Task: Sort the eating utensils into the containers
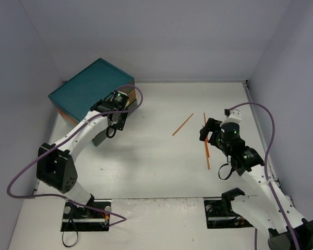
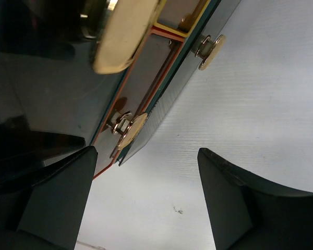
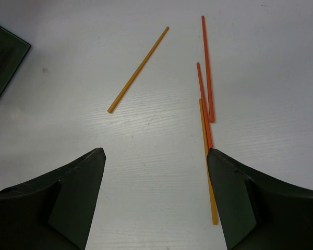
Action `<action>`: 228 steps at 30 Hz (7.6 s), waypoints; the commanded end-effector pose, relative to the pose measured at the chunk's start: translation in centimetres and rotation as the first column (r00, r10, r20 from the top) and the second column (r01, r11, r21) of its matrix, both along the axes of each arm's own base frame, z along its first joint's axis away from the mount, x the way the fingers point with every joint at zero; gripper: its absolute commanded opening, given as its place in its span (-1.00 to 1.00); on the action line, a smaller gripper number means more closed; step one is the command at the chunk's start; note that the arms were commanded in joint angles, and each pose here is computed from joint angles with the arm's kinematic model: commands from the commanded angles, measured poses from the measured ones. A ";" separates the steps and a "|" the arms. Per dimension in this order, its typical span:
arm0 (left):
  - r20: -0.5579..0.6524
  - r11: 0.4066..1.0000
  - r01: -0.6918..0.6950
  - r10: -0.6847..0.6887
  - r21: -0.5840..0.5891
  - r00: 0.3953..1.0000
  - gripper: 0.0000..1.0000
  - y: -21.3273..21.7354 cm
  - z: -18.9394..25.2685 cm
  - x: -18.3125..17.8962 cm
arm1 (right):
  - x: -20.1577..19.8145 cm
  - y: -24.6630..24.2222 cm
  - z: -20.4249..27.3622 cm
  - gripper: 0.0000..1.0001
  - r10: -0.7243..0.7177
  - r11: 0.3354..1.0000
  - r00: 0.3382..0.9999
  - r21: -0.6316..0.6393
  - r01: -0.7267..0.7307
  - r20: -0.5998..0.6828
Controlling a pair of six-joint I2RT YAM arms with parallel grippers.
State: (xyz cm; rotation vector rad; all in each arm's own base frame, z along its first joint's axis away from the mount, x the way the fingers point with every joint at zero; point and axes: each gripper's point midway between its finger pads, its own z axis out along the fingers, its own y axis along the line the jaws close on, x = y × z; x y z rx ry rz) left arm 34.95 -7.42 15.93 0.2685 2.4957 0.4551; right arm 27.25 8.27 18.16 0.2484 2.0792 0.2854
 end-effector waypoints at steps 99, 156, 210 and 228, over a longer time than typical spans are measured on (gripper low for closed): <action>0.029 0.972 0.228 -0.230 0.062 0.973 0.51 -10.5 -1.3 12.8 | -1.3 -0.1 -0.3 0.74 0.024 1.000 1.000 0.017 -0.024 0.015; -0.019 0.777 0.361 -0.432 -0.515 0.902 0.61 -24.7 4.7 1.8 | -1.2 0.6 -0.1 0.74 0.072 0.997 0.997 0.009 -0.072 0.008; 0.389 0.862 0.355 -0.207 -0.362 0.898 0.63 -4.8 18.9 -10.1 | -5.4 -0.4 -18.7 -0.40 -0.170 0.985 0.767 -0.122 0.119 -0.619; 0.455 0.876 0.350 -0.177 -0.331 0.873 0.63 -1.3 19.7 -13.7 | 2.3 9.1 -7.1 -1.00 0.054 0.998 0.942 -0.016 -0.063 -0.332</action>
